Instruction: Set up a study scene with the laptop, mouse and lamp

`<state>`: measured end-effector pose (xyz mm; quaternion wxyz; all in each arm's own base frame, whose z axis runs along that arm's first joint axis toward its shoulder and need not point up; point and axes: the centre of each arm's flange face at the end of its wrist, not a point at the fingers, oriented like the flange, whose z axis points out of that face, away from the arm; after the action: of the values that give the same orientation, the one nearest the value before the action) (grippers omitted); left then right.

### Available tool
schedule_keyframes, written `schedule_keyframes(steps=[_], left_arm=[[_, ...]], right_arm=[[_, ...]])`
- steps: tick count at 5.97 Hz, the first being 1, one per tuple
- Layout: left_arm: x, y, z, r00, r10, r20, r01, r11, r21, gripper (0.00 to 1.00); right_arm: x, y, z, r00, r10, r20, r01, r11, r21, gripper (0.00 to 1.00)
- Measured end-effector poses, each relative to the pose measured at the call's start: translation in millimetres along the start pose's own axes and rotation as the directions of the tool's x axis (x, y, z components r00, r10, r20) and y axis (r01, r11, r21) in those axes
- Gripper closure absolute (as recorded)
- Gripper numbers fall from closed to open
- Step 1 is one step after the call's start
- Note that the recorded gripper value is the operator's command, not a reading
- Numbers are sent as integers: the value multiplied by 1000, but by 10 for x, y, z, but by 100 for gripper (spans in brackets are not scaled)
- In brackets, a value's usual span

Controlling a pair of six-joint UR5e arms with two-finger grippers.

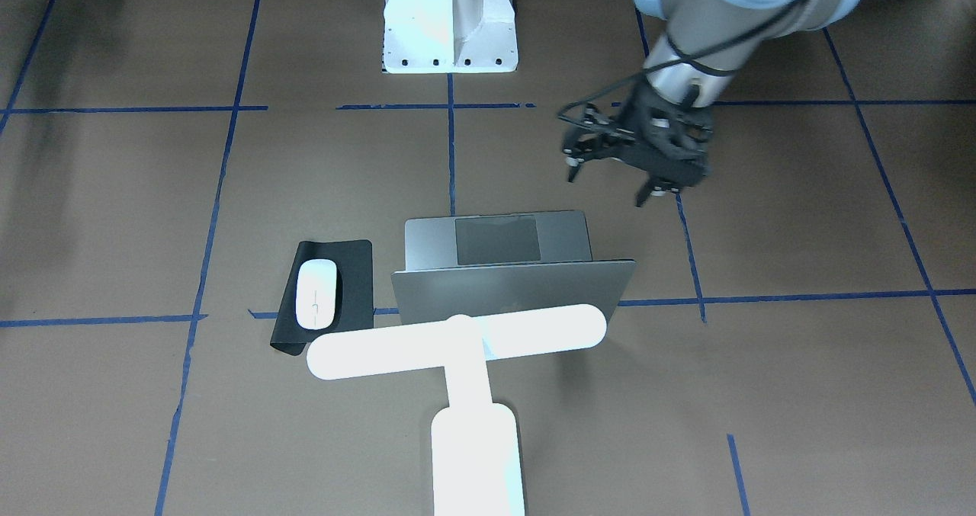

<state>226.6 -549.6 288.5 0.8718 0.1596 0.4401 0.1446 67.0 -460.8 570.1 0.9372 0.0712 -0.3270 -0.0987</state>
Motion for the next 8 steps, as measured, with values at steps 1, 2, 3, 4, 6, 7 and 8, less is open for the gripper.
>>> schedule_keyframes(steps=[1,2,3,4,6,7,8], left_arm=[[-778,168,-221,998,48,47,-47,999,-28,1],[-1476,322,-381,993,68,93,-62,996,-69,1],[-2190,533,-519,989,69,127,-54,991,-121,1],[-2791,872,-565,990,19,140,8,981,-193,0],[-3498,1620,-740,969,-182,167,223,937,-268,0],[-3723,1971,-840,941,-285,183,327,904,-275,0],[-3869,2214,-808,914,-356,197,400,872,-282,0]], right_arm=[[17,14,-47,999,14,34,-13,1000,-23,0],[-4,40,-34,995,36,89,-33,999,-31,0],[-15,57,-13,992,48,120,-44,998,-35,0],[-3,62,22,990,57,131,-52,998,-41,0],[69,55,129,988,74,134,-66,996,-58,0],[102,46,181,988,80,135,-71,995,-67,0],[119,43,213,987,84,137,-74,995,-73,0]])
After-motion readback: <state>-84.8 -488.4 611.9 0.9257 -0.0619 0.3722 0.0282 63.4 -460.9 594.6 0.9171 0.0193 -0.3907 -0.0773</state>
